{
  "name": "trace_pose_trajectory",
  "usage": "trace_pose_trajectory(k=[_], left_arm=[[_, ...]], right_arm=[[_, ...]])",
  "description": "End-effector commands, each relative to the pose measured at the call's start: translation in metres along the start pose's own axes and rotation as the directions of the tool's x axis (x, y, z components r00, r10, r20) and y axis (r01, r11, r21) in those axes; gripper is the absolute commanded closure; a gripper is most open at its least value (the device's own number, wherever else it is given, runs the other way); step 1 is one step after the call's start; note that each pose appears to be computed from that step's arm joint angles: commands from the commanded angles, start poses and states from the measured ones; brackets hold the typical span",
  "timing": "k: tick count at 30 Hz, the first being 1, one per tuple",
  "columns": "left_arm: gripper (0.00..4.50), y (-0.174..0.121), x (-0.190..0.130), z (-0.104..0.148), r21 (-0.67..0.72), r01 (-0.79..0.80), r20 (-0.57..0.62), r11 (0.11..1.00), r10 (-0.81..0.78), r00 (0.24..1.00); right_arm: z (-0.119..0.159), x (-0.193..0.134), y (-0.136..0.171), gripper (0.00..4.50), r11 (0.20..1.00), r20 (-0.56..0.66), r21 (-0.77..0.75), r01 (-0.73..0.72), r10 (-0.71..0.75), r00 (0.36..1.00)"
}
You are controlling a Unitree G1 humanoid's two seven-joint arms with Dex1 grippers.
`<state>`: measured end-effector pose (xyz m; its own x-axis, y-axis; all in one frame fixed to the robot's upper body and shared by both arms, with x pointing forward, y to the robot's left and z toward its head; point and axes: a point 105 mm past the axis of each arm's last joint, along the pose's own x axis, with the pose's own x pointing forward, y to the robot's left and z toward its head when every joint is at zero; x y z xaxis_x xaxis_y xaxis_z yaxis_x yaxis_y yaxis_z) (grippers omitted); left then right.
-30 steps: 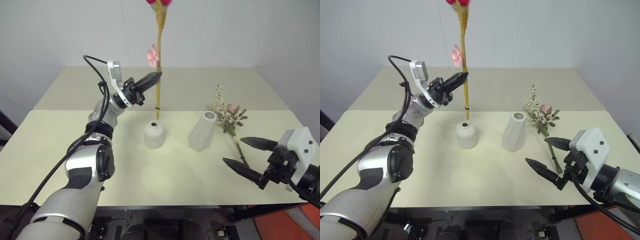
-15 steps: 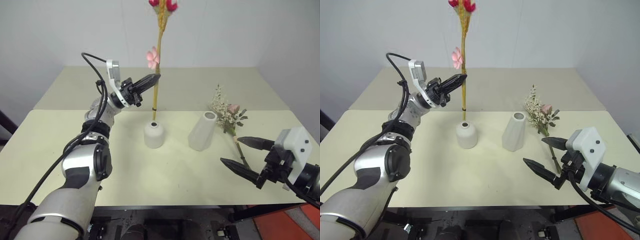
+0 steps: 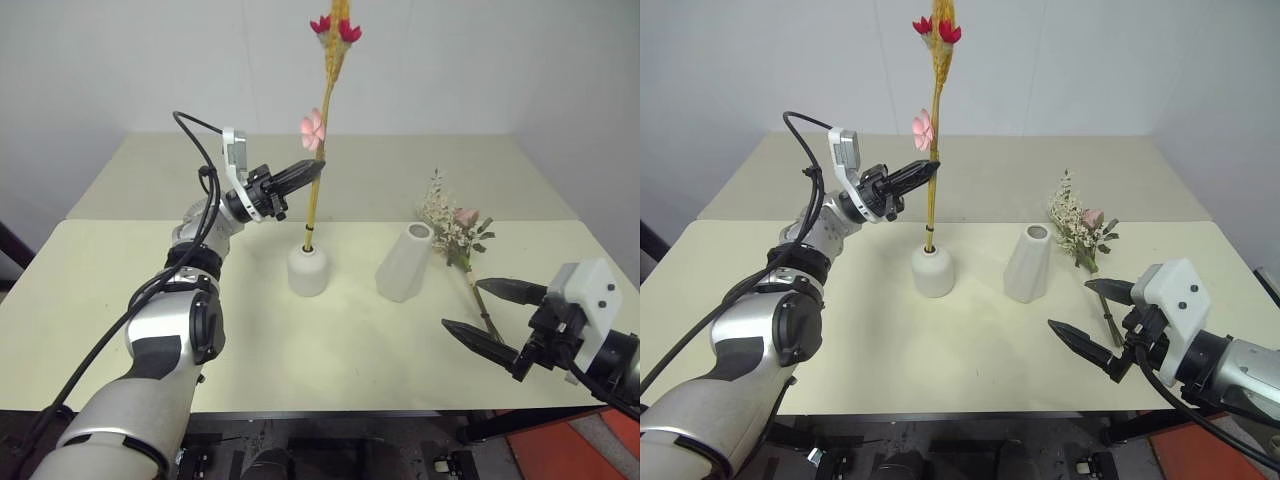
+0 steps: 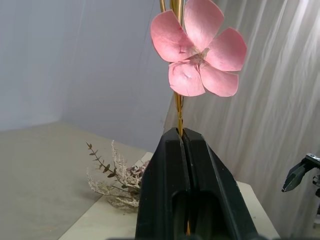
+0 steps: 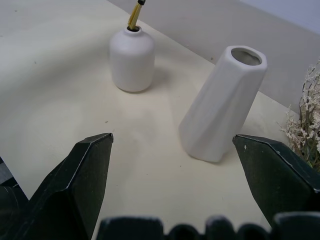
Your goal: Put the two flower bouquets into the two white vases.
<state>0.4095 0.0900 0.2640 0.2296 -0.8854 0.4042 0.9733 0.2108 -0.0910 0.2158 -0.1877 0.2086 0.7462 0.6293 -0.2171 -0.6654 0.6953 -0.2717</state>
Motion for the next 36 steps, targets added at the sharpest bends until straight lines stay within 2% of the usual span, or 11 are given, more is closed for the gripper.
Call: trace_pose_trajectory(k=[1, 23, 36], left_arm=[[4.48, -0.003, 0.003, 0.011, 0.028, 0.021, 0.015, 0.999, -0.021, 1.000], [4.48, 0.009, 0.008, -0.004, 0.069, -0.091, -0.024, 0.993, 0.093, 0.995], [4.48, -0.002, -0.004, -0.007, 0.105, 0.020, -0.076, 0.994, -0.012, 0.997]], right_arm=[[0.010, -0.002, 0.000, 0.00, 0.999, 0.035, -0.044, 0.019, -0.018, 0.999], [0.010, -0.002, 0.000, 0.00, 0.998, 0.042, -0.048, 0.041, -0.039, 0.998], [0.010, -0.001, 0.000, 0.00, 0.998, 0.051, -0.053, 0.041, -0.038, 0.998]])
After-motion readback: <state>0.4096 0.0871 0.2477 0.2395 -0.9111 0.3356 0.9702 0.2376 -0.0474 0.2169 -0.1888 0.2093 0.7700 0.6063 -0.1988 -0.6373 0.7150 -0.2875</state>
